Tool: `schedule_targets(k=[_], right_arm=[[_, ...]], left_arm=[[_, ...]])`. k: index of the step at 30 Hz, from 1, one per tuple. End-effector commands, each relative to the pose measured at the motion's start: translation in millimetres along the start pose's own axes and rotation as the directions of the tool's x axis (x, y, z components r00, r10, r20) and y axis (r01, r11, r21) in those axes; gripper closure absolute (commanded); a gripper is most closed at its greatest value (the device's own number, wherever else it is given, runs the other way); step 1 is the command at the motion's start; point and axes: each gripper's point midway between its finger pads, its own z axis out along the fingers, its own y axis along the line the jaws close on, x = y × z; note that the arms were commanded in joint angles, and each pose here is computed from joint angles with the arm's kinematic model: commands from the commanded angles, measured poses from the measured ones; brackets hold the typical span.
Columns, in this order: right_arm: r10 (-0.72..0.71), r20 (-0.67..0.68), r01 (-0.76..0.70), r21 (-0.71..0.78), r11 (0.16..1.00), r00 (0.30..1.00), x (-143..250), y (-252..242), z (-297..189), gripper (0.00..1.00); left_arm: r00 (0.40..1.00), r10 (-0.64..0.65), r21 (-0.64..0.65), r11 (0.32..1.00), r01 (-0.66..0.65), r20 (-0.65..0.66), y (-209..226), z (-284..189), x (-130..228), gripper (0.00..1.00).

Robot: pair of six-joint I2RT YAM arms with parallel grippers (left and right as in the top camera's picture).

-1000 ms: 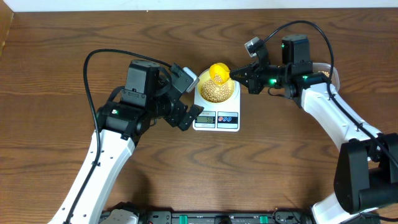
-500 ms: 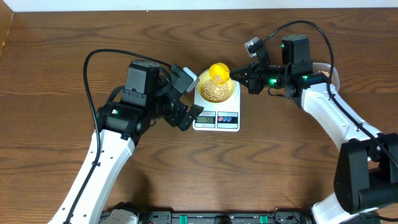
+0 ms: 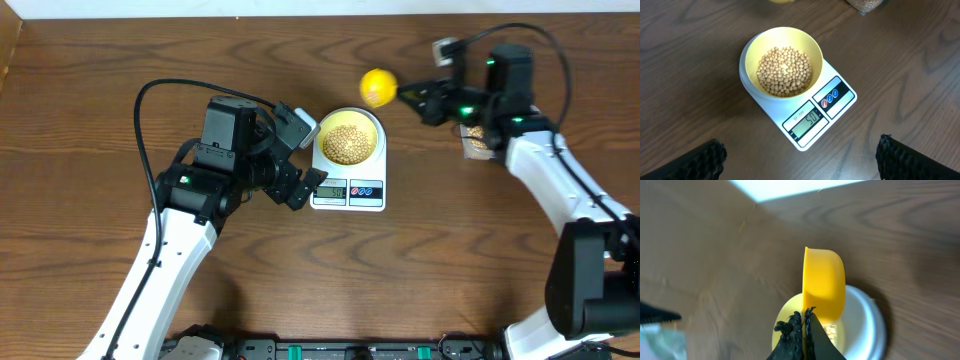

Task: Scoop item into bowl and weigh 50g on scale
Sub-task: 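Carry the scoop right to the soybean tub with the right gripper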

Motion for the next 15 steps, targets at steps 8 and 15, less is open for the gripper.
schedule_targets(k=[8,15], right_arm=[[0.224,0.233,-0.247,0.072,0.966,0.946,-45.2,-85.0,-125.7,0.99],[0.28,0.342,-0.359,0.191,0.914,0.897,-43.2,-131.7,-178.4,0.99]], left_arm=[[1.0,0.01,-0.011,1.0,-0.01,-0.004,2.1,-0.5,1.9,0.02],[1.0,0.01,-0.01,1.0,-0.01,-0.004,2.0,-0.5,1.9,0.02]])
